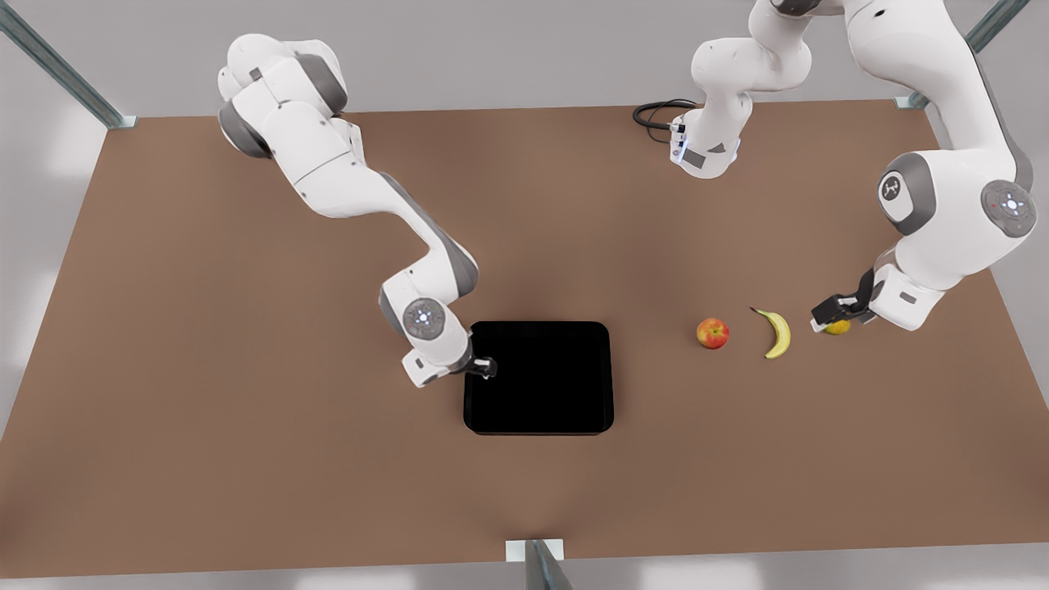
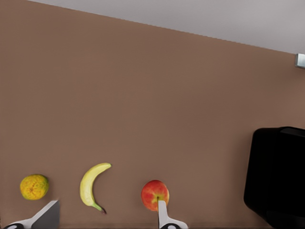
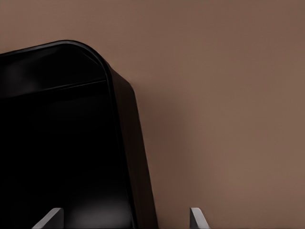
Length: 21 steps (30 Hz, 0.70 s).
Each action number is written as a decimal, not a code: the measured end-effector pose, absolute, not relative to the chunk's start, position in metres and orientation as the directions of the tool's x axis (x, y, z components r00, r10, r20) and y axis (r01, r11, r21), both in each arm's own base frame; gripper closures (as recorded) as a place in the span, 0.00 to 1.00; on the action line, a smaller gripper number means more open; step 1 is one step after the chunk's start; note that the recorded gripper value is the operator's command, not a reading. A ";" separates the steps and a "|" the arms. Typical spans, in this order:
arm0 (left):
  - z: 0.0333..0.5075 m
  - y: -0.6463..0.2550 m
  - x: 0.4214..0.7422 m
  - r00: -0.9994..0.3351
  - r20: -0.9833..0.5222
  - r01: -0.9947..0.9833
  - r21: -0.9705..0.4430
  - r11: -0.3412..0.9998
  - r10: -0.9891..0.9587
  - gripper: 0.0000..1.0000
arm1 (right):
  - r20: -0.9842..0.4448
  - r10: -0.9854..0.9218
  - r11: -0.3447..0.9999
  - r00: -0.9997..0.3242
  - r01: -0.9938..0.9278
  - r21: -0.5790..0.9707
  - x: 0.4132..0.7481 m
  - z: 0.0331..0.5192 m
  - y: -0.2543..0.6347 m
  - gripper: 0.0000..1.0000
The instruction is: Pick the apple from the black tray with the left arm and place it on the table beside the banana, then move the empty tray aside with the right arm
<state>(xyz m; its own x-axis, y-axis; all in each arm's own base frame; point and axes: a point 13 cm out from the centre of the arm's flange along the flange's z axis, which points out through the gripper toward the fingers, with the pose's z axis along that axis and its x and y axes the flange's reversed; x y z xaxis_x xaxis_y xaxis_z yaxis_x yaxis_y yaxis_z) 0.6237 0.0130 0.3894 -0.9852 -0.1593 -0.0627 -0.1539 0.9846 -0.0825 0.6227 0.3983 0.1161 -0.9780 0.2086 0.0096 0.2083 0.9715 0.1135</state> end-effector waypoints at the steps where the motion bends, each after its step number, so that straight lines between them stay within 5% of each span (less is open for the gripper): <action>1: 0.389 0.014 0.622 -0.986 -0.058 -0.149 -0.079 0.986 -0.154 0.00 | 0.018 0.208 0.972 -0.978 0.209 0.109 0.618 0.105 0.398 0.01; 8: 0.386 0.015 0.614 -0.991 -0.028 -0.126 -0.066 0.990 -0.128 0.00 | -0.015 0.191 0.974 -0.981 0.188 0.127 0.606 0.083 0.403 0.02; 10: 0.386 0.016 0.612 -0.992 -0.021 -0.121 -0.065 0.991 -0.123 0.00 | -0.032 0.192 0.972 -0.981 0.186 0.141 0.610 0.086 0.406 0.10; 18: 0.384 0.016 0.609 -0.994 -0.008 -0.105 -0.056 0.993 -0.106 0.00 | -0.057 0.197 0.969 -0.979 0.185 0.165 0.618 0.088 0.408 0.71; 21: 0.384 0.016 0.609 -0.995 -0.007 -0.101 -0.052 0.994 -0.102 0.00 | -0.060 0.195 0.969 -0.979 0.183 0.168 0.618 0.089 0.408 0.75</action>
<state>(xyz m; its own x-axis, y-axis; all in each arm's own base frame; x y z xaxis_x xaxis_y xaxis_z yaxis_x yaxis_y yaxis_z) 0.6089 0.0164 0.3836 -0.9948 -0.1018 -0.0072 -0.1013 0.9935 -0.0517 0.6183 0.4084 0.0888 -0.9789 0.1950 -0.0602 0.1827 0.9688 0.1677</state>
